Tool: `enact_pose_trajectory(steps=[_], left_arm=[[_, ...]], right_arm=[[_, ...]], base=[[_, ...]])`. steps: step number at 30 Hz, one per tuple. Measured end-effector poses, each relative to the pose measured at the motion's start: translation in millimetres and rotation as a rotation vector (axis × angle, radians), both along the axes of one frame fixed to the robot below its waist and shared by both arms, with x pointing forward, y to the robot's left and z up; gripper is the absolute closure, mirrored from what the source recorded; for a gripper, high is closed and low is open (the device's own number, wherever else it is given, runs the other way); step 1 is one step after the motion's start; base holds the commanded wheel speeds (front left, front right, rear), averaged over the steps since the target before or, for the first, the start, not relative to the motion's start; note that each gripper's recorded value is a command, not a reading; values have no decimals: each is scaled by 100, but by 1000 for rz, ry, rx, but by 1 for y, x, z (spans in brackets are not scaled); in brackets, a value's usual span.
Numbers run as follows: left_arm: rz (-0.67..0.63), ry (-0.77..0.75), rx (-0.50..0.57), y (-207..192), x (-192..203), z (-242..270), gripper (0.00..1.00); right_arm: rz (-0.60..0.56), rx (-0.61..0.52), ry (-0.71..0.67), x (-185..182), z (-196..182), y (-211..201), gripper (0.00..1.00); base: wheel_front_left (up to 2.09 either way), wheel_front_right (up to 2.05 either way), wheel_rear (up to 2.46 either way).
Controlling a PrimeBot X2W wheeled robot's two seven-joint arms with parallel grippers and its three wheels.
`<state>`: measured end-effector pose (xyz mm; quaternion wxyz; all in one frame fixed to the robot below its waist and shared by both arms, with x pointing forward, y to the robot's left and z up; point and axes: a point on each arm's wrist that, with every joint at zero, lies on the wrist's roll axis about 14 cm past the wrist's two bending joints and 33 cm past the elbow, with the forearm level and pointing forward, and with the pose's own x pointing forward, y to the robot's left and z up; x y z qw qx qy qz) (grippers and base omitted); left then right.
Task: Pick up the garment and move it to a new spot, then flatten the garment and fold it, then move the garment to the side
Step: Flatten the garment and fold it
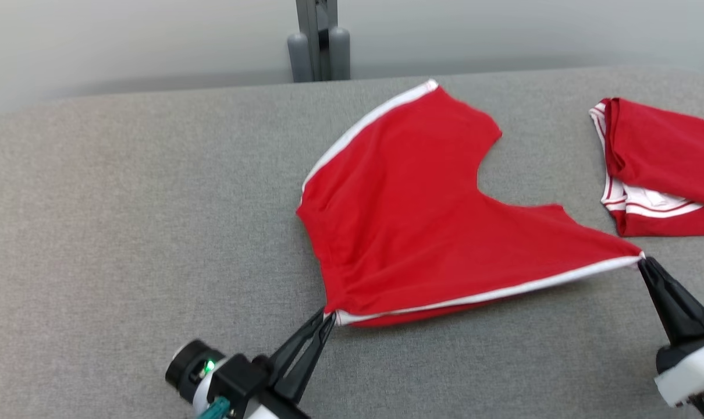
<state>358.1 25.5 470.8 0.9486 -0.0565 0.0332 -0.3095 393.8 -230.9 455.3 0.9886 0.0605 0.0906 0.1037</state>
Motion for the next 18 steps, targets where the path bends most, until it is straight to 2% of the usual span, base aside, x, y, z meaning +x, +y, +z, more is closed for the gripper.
enact_pose_trajectory(steps=[5,8,13,18], left_arm=[[44,22,-35,9,-27,5,100],[48,82,-123,12,-43,14,100],[44,187,-233,16,-52,21,100],[28,268,-362,5,-48,31,100]], right_arm=[[-23,-12,-6,-31,4,-10,100],[-25,-23,-18,-49,11,-17,100],[28,-64,-6,-53,22,-8,100],[48,-111,82,-38,13,2,100]], base=[[0,0,0],[0,0,0],[0,0,0],[0,0,0]])
